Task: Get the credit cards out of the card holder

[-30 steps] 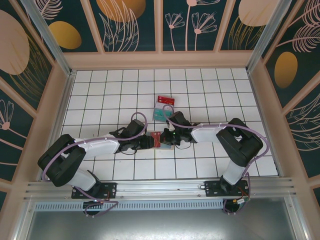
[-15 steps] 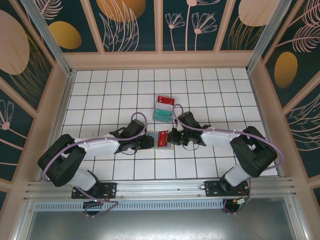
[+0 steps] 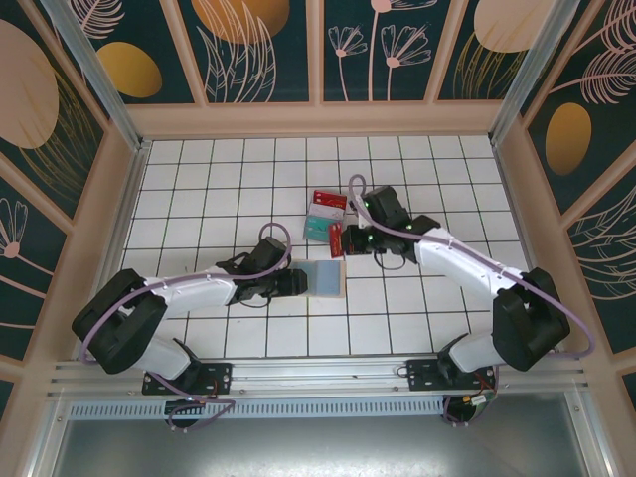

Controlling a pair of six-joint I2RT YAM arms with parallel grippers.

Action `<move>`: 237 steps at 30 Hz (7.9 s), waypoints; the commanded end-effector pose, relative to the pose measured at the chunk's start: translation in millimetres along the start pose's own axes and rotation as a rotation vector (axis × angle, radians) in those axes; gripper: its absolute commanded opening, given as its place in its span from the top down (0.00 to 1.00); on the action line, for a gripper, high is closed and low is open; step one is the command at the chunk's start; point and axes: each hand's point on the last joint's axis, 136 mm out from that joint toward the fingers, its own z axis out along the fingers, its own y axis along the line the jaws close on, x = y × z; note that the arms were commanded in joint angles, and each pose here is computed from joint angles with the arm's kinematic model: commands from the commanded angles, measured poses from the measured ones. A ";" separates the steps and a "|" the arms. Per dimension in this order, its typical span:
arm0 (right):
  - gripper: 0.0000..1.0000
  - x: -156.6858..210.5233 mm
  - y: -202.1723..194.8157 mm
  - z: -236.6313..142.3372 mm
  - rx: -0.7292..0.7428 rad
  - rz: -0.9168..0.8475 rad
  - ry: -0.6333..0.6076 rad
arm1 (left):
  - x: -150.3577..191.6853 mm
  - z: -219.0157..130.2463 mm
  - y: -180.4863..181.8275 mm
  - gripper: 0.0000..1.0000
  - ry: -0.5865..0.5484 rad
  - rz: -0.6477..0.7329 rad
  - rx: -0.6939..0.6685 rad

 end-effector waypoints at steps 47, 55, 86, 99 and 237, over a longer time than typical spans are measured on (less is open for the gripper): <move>0.92 -104.5 -44.1 91.8 0.625 -1.031 0.077 | -28.6 -56.8 19.2 0.01 -0.241 -0.082 -0.089; 0.75 -131.3 -60.8 88.6 0.718 -0.934 0.029 | -27.8 -58.3 19.8 0.02 -0.244 -0.086 -0.087; 0.68 19.8 -13.9 28.2 0.086 0.085 -0.026 | -22.3 -31.9 -26.8 0.22 -0.114 -0.021 0.112; 0.75 97.9 -22.9 60.2 -0.009 0.309 0.063 | -7.9 -1.0 -30.5 0.28 -0.001 0.005 0.094; 0.78 106.6 -16.1 82.7 -0.007 0.294 0.131 | -8.6 0.7 -59.3 0.32 0.032 0.133 0.146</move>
